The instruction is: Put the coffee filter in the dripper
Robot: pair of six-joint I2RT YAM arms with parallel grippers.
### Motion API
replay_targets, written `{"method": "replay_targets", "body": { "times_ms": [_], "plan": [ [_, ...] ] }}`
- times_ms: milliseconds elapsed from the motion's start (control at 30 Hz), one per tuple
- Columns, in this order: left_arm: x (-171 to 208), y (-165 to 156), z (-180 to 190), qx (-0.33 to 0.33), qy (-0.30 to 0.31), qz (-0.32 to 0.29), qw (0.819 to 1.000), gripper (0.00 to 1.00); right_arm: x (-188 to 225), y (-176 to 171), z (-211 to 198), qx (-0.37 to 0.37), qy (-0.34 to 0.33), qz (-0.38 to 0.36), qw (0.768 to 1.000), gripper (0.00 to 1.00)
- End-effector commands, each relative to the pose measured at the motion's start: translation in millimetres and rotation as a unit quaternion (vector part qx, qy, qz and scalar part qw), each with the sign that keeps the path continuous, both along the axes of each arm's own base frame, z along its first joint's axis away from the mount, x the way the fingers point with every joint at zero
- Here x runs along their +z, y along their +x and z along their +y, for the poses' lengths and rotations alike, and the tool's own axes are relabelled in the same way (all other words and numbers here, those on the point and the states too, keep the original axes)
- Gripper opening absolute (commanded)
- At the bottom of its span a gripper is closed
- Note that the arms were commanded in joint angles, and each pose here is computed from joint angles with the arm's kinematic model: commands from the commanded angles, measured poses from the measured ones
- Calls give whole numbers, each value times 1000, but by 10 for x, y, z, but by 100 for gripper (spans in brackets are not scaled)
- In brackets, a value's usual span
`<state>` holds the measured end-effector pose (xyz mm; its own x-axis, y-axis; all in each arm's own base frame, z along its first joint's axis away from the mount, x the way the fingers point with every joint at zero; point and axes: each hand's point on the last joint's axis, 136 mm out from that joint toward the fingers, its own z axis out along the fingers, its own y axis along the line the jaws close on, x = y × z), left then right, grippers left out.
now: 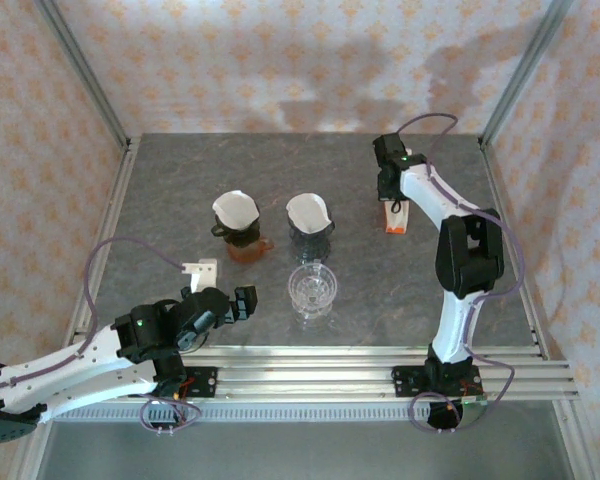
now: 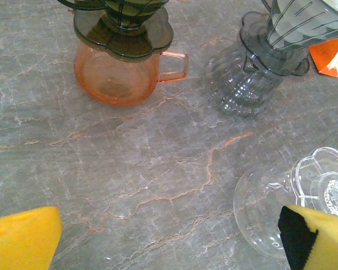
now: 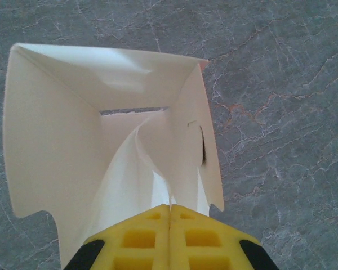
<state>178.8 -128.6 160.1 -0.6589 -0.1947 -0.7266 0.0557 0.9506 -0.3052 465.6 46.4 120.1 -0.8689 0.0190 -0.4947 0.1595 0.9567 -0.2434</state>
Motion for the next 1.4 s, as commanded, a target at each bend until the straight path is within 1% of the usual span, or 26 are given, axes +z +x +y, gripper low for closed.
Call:
{"method": "replay_targets", "body": {
  "times_ms": [0, 200, 400, 533, 567, 667, 833, 1000, 1167, 1333, 1367],
  "plan": [
    [-6, 15, 29, 7, -6, -4, 1000, 100, 311, -85, -74, -21, 12, -41, 999, 0],
    [20, 9, 31, 7, -15, -7, 1000, 100, 546, -419, -63, -40, 63, -75, 994, 0],
    [29, -1, 42, 6, -17, -8, 1000, 100, 864, -958, -27, -42, 112, -117, 986, 0],
    [38, -2, 41, 7, -22, -9, 1000, 100, 1068, -1397, 149, -10, 170, -138, 976, 0],
    [44, -3, 43, 7, -23, -10, 1000, 100, 1192, -1542, 199, 3, 188, -150, 971, 0],
    [60, 0, 48, 7, -25, -12, 1000, 100, 1358, -1892, 420, 44, 252, -150, 955, 0],
    [98, 7, 57, 8, -23, -16, 1000, 100, 1646, -2414, 815, 110, 352, -112, 923, 0],
    [124, 21, 40, 9, -26, -18, 999, 100, 1875, -2786, 1145, 148, 407, -59, 899, 0],
    [147, 31, 1, 6, -28, -17, 999, 100, 1977, -3019, 1437, 152, 453, 13, 878, 0],
    [207, 42, -16, 3, -26, -20, 999, 100, 1940, -3159, 1751, 122, 509, 73, 849, 0],
    [229, 45, -19, 2, -28, -23, 999, 100, 1911, -3167, 1792, 114, 512, 82, 847, 0]
  ]
}}
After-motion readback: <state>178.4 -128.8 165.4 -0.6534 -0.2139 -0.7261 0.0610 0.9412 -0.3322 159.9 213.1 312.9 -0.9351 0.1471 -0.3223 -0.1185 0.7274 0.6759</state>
